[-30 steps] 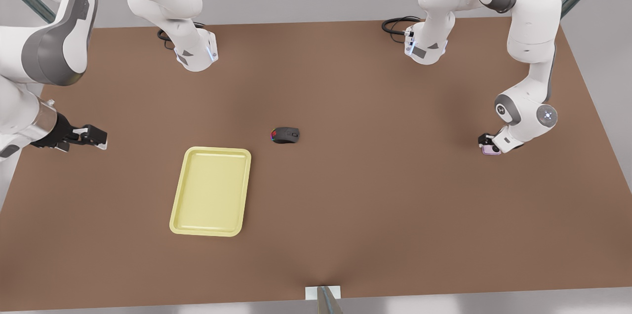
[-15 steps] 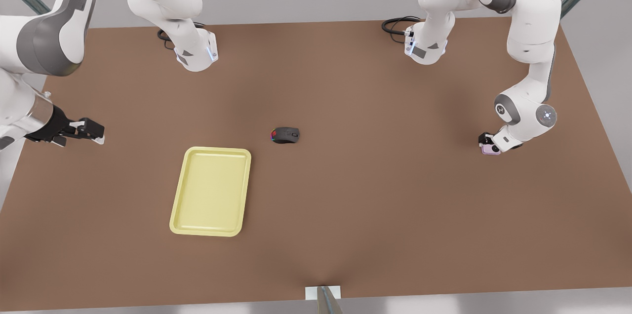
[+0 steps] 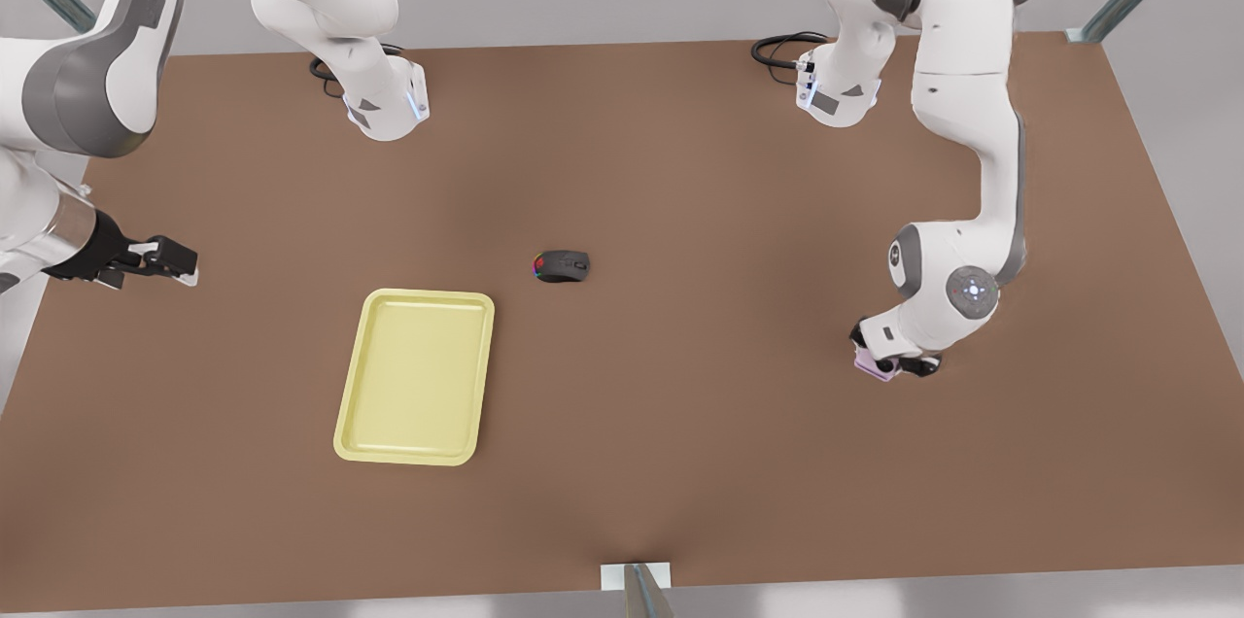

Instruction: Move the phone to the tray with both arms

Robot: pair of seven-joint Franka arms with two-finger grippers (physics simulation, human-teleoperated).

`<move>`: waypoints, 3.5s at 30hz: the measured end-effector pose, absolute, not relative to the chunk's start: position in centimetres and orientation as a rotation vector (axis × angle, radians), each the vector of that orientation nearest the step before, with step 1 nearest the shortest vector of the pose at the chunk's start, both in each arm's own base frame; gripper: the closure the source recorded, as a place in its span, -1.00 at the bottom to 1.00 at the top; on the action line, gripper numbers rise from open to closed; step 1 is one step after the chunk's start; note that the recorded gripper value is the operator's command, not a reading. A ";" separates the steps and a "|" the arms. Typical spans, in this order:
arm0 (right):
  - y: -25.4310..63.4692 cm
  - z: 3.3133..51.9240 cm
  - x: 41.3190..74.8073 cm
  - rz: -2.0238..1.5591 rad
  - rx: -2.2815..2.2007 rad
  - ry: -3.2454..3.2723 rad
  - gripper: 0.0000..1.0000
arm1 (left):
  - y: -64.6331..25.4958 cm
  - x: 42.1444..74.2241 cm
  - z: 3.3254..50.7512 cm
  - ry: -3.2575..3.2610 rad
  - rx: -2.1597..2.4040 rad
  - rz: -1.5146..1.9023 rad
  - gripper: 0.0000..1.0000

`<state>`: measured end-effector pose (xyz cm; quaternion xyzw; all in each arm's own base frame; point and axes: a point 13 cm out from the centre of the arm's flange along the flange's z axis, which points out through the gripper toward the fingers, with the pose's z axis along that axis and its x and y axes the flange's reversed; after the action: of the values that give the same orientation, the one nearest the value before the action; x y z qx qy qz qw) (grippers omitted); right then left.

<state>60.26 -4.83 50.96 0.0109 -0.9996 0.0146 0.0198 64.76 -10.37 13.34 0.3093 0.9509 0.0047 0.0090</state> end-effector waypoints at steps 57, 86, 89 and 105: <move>40.2 30.3 53.6 0.051 0.640 -2.862 -1.00 | -9.8 63.8 43.1 3.175 -0.080 0.119 -1.00; 43.3 4.7 56.0 -0.069 -0.417 -2.985 -1.00 | -9.8 65.0 38.7 3.217 0.251 0.122 -1.00; 43.5 4.5 56.4 -0.085 -0.444 -3.001 -1.00 | -9.8 65.0 38.7 3.215 0.262 0.121 -1.00; 43.5 3.1 56.4 -0.082 -0.468 -3.027 -0.69 | -9.8 65.4 38.0 3.210 0.299 0.120 -1.00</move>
<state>56.43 43.46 3.13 -0.1525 -0.9872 -0.0268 0.0389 65.42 -9.76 38.05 0.0926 0.9941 0.0371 -0.0424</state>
